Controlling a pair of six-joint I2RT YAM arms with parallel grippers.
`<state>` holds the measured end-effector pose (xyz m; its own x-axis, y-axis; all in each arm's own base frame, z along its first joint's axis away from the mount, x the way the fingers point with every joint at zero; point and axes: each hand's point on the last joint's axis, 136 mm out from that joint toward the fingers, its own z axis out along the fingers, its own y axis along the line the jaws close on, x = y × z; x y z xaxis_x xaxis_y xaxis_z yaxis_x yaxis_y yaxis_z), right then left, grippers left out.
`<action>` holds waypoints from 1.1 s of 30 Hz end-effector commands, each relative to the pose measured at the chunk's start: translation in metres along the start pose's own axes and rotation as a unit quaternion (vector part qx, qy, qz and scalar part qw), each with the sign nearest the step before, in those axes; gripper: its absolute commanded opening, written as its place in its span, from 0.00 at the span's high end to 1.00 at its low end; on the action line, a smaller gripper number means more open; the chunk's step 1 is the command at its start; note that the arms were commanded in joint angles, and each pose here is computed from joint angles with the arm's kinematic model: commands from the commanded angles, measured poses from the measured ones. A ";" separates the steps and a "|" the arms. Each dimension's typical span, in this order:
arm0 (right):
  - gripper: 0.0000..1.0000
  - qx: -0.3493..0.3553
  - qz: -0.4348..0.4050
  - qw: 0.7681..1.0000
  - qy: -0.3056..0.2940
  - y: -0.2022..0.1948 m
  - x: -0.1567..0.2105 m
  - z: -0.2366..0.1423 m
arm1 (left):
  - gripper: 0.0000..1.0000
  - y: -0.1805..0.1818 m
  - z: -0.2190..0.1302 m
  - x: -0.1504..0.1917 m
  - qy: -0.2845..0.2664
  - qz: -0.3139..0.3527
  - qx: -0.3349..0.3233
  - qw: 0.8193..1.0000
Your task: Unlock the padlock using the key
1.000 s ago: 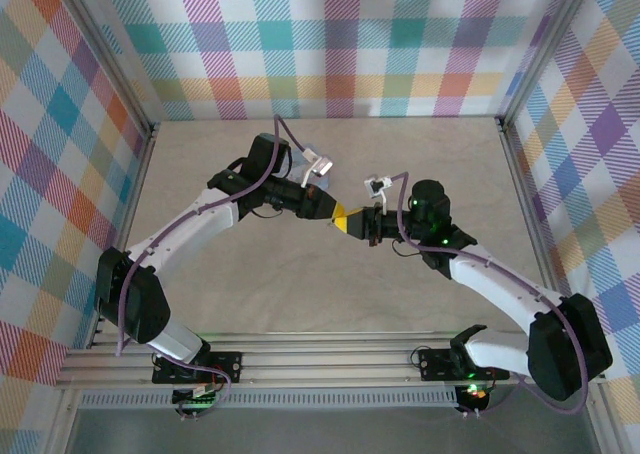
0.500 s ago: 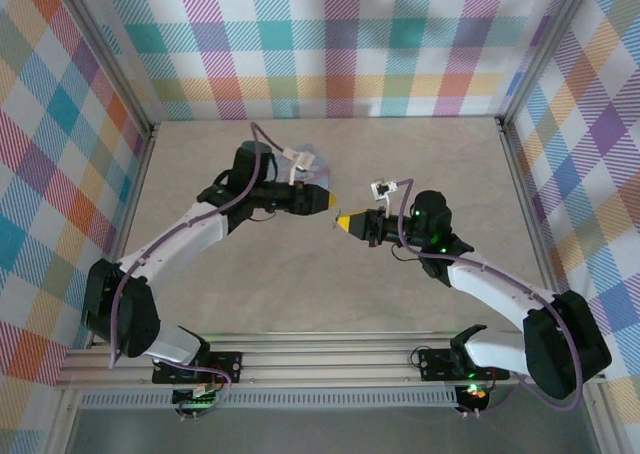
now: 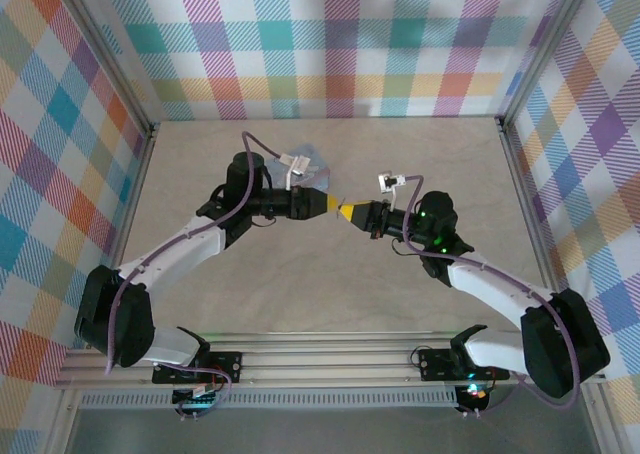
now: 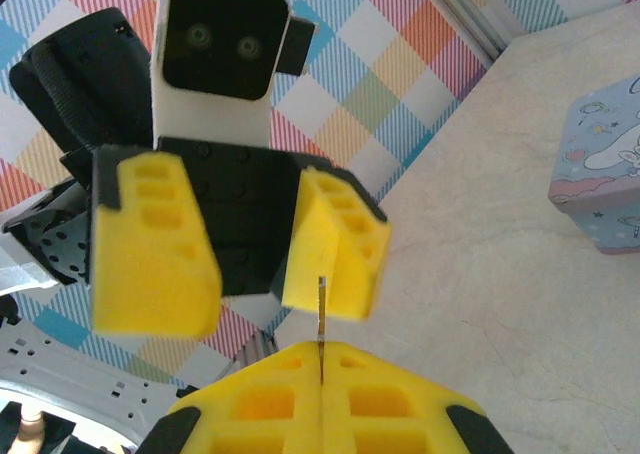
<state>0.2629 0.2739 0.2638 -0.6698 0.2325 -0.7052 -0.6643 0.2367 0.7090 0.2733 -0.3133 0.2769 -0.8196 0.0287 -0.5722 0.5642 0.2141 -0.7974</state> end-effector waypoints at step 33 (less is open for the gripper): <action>1.00 -0.005 -0.009 1.000 -0.012 0.006 -0.006 -0.004 | 0.60 0.010 0.005 -0.011 -0.030 0.003 0.010 0.999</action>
<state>0.2645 0.2718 0.2666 -0.6736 0.2515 -0.6950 -0.6513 0.2425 0.7190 0.2884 -0.3150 0.2606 -0.8278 -0.0108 -0.5609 0.5413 0.2469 -0.8037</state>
